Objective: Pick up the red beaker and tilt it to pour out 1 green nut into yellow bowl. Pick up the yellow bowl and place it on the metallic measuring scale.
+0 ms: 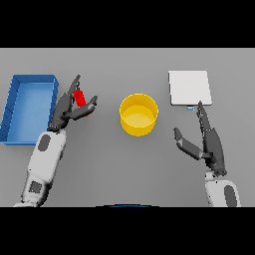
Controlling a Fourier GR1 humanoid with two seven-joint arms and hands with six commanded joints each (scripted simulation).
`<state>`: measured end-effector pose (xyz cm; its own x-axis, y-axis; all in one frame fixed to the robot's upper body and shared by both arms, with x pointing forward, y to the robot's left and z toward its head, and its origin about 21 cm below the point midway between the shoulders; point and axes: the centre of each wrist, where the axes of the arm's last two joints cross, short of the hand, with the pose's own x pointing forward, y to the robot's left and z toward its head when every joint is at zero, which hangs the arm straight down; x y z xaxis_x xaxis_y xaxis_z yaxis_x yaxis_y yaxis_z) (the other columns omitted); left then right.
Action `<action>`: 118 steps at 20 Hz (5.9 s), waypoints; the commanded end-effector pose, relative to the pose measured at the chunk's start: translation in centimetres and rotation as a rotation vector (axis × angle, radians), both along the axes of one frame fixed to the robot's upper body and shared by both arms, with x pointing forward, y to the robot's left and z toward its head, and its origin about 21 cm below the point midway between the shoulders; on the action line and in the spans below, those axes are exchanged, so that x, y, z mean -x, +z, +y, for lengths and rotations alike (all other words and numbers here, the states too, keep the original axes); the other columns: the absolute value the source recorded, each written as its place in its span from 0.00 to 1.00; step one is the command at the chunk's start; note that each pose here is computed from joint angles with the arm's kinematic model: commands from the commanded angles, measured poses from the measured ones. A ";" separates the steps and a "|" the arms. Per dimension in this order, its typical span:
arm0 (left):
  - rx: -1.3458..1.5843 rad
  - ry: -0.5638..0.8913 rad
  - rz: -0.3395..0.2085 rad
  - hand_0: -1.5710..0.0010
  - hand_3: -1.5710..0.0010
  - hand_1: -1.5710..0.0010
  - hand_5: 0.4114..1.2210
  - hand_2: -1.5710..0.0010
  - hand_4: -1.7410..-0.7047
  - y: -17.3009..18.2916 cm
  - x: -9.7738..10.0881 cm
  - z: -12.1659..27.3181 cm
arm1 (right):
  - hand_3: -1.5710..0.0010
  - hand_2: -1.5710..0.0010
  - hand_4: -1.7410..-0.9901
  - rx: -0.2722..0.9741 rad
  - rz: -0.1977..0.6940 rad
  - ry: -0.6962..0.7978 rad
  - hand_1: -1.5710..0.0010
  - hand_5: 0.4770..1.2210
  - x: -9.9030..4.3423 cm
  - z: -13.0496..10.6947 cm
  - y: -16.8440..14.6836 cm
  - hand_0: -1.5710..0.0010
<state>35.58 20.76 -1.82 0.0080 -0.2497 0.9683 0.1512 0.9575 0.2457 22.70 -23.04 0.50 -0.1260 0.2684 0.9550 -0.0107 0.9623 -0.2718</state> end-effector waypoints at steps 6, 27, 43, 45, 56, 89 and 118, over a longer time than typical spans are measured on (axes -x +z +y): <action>0.070 0.040 -0.007 0.92 0.92 0.91 0.42 0.88 0.32 -0.8 -0.6 -0.8 | 1.00 1.00 0.64 0.015 -0.015 -0.012 1.00 0.22 -0.1 -0.3 0.5 1.00; -0.001 0.031 -0.164 0.01 0.01 0.01 0.87 0.01 0.02 4.1 -1.6 -2.5 | 1.00 1.00 0.64 0.029 -0.023 -0.011 1.00 0.24 0.0 -0.3 0.4 1.00; -0.875 -0.197 -0.202 0.00 0.00 0.00 0.88 0.00 0.00 9.5 -3.3 -8.4 | 1.00 1.00 0.65 0.038 0.010 -0.008 1.00 0.29 -0.1 -0.1 0.7 1.00; -1.010 -0.236 -0.232 0.00 0.00 0.00 0.93 0.00 0.00 9.9 -3.4 -9.2 | 1.00 1.00 0.63 0.040 0.007 -0.005 1.00 0.30 -0.1 -0.1 0.6 1.00; -1.538 -0.522 -0.397 0.00 0.15 0.00 0.99 0.00 0.03 12.5 -4.5 -12.9 | 1.00 1.00 0.60 -0.028 0.000 -0.020 1.00 0.26 0.3 -0.1 0.5 1.00; -2.333 -0.647 -0.745 0.00 0.19 0.00 1.00 0.09 0.05 22.7 -8.3 -17.9 | 1.00 1.00 0.73 0.026 -0.018 -0.066 1.00 0.16 -0.1 0.7 -0.5 1.00; -0.708 0.546 0.088 0.00 0.08 0.00 1.00 0.00 0.00 15.8 -4.6 11.6 | 1.00 1.00 0.70 0.042 -0.018 0.031 1.00 0.25 -0.6 -0.2 -0.8 1.00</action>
